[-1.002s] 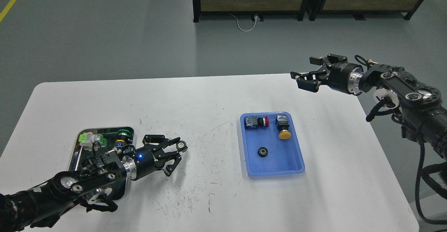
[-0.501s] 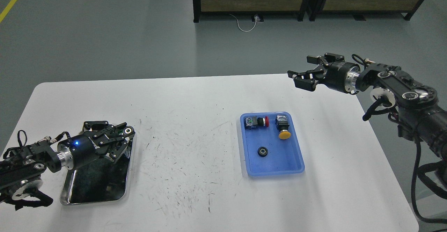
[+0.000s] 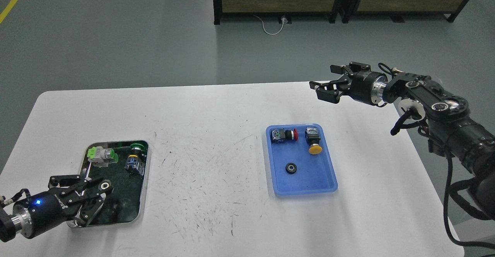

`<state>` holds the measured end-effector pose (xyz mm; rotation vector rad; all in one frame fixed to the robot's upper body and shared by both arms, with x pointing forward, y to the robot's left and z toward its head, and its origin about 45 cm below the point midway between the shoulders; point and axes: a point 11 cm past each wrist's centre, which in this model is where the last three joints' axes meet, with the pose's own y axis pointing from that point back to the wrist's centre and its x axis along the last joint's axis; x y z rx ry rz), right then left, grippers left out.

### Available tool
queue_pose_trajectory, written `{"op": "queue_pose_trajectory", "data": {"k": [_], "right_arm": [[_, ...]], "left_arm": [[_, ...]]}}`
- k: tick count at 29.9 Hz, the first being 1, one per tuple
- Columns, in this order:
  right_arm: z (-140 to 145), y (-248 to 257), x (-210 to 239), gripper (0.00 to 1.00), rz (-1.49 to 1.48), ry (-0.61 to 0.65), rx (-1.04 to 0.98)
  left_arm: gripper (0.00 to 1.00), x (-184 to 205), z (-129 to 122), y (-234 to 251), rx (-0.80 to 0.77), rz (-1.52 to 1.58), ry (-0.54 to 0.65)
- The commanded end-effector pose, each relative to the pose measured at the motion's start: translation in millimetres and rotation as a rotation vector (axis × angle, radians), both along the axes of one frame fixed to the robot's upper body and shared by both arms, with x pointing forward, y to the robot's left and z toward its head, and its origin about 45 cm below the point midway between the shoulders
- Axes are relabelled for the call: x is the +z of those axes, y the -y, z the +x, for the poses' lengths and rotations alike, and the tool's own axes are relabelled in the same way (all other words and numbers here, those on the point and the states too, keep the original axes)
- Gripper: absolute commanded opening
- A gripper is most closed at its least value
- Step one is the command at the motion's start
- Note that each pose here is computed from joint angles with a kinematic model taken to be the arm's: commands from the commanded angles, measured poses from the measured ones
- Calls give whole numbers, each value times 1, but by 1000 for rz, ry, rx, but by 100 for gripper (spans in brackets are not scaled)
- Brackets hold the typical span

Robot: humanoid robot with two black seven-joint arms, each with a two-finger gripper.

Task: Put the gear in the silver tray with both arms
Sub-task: 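Carry the gear with the left gripper into the silver tray and release, then withdraw the left gripper and move the right gripper to the blue tray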

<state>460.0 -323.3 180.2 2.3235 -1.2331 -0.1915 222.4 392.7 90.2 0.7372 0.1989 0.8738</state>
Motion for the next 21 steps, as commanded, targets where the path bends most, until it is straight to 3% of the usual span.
{"op": "queue_pose_trajectory", "data": {"k": [1,21], "right_arm": [[1,-10,-3,92,9,-4,13],[3,-26,-8,91,20,-12,27]], "left_arm": [[32,-10,-9,1,18,0,-17],[40,-33,-6,11,78,-23,-9]]}}
